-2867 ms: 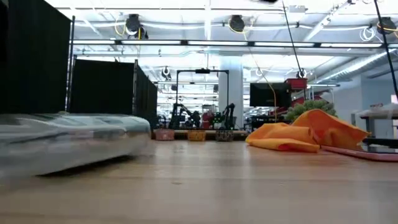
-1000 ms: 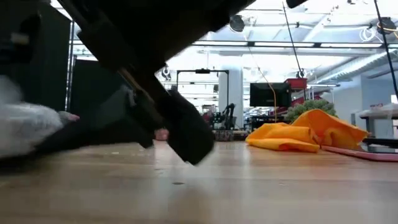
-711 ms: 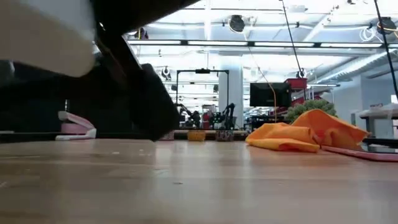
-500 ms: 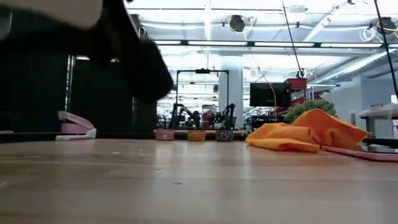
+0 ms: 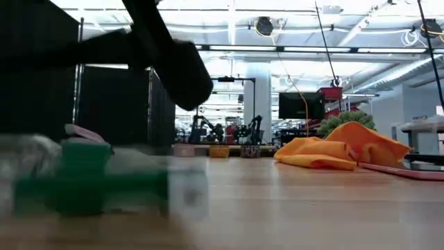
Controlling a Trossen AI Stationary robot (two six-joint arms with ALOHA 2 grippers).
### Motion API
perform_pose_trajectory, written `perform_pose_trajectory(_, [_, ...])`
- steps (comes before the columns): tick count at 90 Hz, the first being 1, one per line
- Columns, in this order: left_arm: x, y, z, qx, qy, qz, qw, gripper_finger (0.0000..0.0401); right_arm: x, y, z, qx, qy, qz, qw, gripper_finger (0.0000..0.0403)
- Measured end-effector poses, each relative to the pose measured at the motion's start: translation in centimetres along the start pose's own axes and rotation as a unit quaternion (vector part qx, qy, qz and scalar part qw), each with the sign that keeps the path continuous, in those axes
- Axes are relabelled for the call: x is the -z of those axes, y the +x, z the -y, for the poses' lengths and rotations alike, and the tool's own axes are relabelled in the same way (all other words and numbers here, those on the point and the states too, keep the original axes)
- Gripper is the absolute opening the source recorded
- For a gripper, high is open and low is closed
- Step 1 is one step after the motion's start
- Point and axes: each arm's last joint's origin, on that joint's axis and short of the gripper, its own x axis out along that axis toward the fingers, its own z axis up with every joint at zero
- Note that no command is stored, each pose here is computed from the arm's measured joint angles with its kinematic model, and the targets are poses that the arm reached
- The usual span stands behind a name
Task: Apply microfiber cloth
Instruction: Adjust the spray bottle
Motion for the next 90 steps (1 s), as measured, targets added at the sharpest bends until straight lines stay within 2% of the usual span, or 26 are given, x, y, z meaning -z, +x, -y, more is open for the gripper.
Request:
perform_pose_trajectory(11, [-1.4, -1.6, -0.1, -0.006, -0.038, -0.003, 0.999, 0.0, -0.8, -1.8, -0.8, 0.017, -0.047, -0.036, 0.998, 0.0247])
perform_pose_trajectory(21, [-2.0, -4.1, 0.3, 0.012, -0.107, -0.024, 0.994, 0.0, -1.1, -5.2, -2.1, 0.061, -0.069, -0.065, 0.994, 0.0247])
perform_pose_trajectory(30, [-1.4, -6.4, 1.2, 0.037, -0.183, -0.066, 0.98, 0.0, -0.2, -8.1, -2.5, 0.125, -0.052, -0.094, 0.986, 0.0247])
perform_pose_trajectory(41, [0.1, -8.1, 3.4, 0.06, -0.256, -0.133, 0.956, 0.0, 1.9, -9.6, -2.0, 0.196, -0.005, -0.103, 0.975, 0.0247])
perform_pose_trajectory(52, [0.6, -8.8, 6.1, 0.088, -0.282, -0.141, 0.945, 0.0, 3.4, -8.9, -1.2, 0.218, 0.026, -0.101, 0.97, 0.0247])
perform_pose_trajectory(69, [2.2, -8.2, 9.0, 0.08, -0.299, -0.181, 0.933, 0.0, 4.6, -6.4, 0.2, 0.215, 0.038, -0.097, 0.971, 0.0247])
perform_pose_trajectory(90, [3.4, -6.5, 11.0, 0.073, -0.282, -0.201, 0.935, 0.0, 4.6, -4.5, 1.7, 0.229, 0.055, -0.084, 0.968, 0.0247])
